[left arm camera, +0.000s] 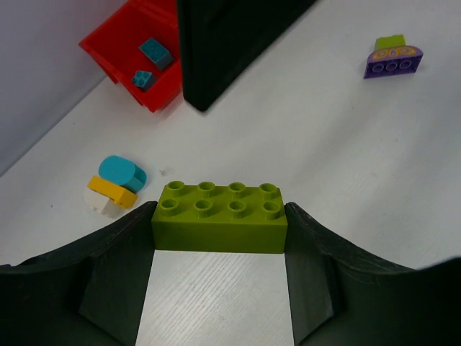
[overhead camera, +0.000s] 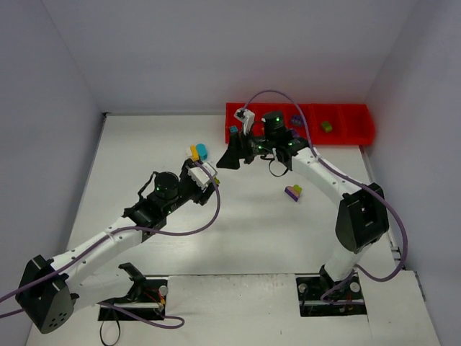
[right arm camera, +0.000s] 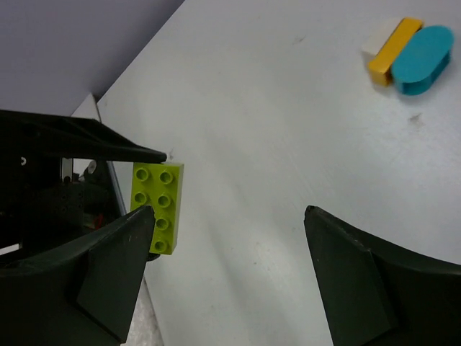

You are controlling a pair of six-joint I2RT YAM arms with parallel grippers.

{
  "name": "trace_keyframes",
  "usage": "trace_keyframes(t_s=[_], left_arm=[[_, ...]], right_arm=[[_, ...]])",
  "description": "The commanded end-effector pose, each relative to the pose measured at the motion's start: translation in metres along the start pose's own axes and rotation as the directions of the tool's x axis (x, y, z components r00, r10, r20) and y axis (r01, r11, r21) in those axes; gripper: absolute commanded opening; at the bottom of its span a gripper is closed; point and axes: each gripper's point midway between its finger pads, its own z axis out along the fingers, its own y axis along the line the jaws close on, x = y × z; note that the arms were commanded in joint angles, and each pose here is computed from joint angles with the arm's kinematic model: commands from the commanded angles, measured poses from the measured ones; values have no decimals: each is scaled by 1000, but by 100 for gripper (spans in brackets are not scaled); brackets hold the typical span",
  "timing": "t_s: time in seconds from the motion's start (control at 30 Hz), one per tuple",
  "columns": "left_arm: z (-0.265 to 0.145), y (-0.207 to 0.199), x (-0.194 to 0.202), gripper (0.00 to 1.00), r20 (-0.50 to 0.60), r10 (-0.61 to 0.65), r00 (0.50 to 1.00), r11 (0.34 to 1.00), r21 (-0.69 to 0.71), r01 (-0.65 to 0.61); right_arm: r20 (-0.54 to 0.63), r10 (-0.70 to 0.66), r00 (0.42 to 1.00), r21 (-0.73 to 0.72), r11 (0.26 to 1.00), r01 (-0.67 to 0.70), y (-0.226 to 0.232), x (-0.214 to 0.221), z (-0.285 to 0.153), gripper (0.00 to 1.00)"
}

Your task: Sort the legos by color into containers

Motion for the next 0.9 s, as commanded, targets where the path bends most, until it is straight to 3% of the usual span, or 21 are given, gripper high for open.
trace_keyframes(t_s=[0.0,0.33,0.53,0.73,0.83,0.87], left_arm=[[0,11,-64,0,187,56,981,998,-9,-55],[3,11,-62,0,172,88,981,996,-7,-88],[5,13,-66,0,182,96,979,995,-10,-96],[9,13,-66,0,182,99,978,995,-6,-100],[10,12,-66,0,182,96,979,995,-1,-97],[10,11,-65,0,182,96,979,995,1,-98]], right_arm=[[3,-41,999,-112,993,41,39,-1,4,81],[-29,-42,999,-141,989,37,54,8,20,80],[-58,-26,998,-136,991,18,50,21,27,75],[-79,-16,997,-120,993,6,44,31,34,63],[-87,-13,996,-113,994,3,39,34,37,53],[-88,-10,996,-108,994,1,38,34,38,43]])
